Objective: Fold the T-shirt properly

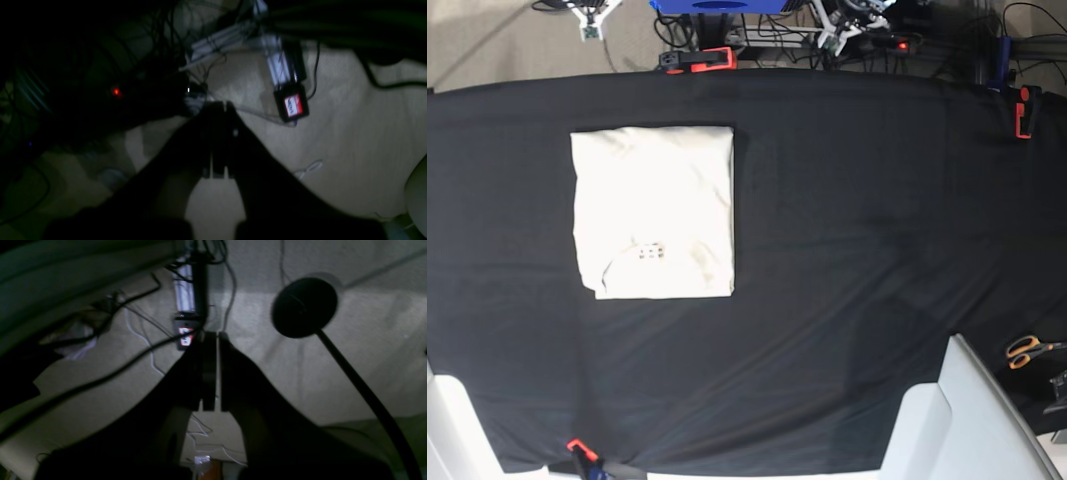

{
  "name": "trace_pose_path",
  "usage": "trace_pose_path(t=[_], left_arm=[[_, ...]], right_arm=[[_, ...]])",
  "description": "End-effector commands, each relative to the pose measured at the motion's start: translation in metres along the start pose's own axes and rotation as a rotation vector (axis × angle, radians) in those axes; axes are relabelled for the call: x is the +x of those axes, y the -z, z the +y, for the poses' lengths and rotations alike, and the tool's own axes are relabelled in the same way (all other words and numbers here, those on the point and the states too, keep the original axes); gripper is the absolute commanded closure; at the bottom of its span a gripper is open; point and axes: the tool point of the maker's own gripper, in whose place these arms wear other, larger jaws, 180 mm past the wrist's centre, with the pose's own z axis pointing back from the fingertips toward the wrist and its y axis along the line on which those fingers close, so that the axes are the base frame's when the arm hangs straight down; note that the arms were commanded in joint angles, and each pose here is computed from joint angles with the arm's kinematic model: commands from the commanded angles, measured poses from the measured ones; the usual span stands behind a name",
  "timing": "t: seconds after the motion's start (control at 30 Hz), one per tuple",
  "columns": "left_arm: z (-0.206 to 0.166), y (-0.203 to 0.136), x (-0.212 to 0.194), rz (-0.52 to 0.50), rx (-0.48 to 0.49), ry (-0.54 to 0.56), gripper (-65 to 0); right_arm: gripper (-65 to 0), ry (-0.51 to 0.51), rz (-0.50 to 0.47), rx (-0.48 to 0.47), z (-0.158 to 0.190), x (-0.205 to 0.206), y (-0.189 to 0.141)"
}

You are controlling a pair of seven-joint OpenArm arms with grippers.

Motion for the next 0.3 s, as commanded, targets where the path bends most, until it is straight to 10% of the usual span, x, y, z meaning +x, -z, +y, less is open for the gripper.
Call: trace_pose_path(t=[0.0,0.27], left_arm=[[0.0008,-0.0007,-0.0002,-0.009,0.001,-0.001,0.0],[0.0015,0.0,0.0034,-0.016,0.001,0.001,0.0]], right_arm=[[-1.5,-0.001,0.009,-0.012,-0.0064,-0.0065,-0.0018],[-1.5,-0.003,0.009,-0.022,-0.0126,-0.0071,-0.0028]])
